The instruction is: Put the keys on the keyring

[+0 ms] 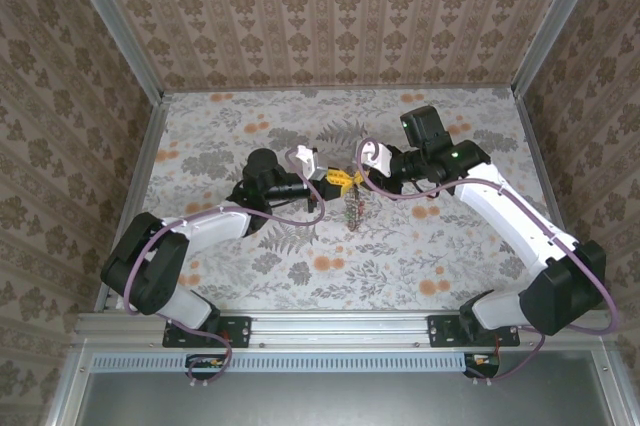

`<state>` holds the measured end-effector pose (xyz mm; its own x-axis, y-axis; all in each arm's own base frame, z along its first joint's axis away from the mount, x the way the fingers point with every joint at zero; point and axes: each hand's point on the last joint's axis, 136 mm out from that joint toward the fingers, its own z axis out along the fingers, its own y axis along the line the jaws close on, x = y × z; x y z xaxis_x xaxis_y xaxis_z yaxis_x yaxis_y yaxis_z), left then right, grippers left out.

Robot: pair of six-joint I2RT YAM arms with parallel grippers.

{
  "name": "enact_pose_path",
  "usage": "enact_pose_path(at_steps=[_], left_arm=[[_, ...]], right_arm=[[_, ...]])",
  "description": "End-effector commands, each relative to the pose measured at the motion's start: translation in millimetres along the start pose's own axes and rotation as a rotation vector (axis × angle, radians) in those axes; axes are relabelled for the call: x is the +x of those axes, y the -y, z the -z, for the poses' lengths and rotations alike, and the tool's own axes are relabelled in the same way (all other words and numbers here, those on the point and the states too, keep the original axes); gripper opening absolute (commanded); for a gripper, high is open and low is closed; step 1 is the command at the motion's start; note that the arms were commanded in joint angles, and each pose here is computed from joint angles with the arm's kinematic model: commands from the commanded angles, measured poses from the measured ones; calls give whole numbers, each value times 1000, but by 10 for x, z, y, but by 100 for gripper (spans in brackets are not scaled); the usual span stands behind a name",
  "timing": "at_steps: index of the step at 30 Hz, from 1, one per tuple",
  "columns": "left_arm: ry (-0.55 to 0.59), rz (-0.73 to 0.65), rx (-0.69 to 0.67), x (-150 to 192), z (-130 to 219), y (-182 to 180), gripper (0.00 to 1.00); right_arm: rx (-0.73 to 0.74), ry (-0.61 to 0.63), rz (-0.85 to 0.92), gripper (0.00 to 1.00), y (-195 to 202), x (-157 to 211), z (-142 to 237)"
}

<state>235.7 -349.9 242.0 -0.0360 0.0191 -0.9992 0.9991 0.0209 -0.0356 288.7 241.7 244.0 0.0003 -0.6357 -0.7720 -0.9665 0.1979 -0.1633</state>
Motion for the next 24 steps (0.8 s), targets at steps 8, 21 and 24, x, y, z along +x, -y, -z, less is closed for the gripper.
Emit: enact_pose_path(at_steps=[8, 21, 24], left_arm=[[-109, -79, -142, 84, 165, -112, 33], [-126, -73, -118, 137, 122, -115, 35], [-100, -53, -83, 131, 65, -81, 35]], right_arm=[[13, -319, -116, 0, 4, 225, 117], [-18, -557, -17, 0, -132, 263, 85], [-29, -549, -10, 0, -141, 233, 69]])
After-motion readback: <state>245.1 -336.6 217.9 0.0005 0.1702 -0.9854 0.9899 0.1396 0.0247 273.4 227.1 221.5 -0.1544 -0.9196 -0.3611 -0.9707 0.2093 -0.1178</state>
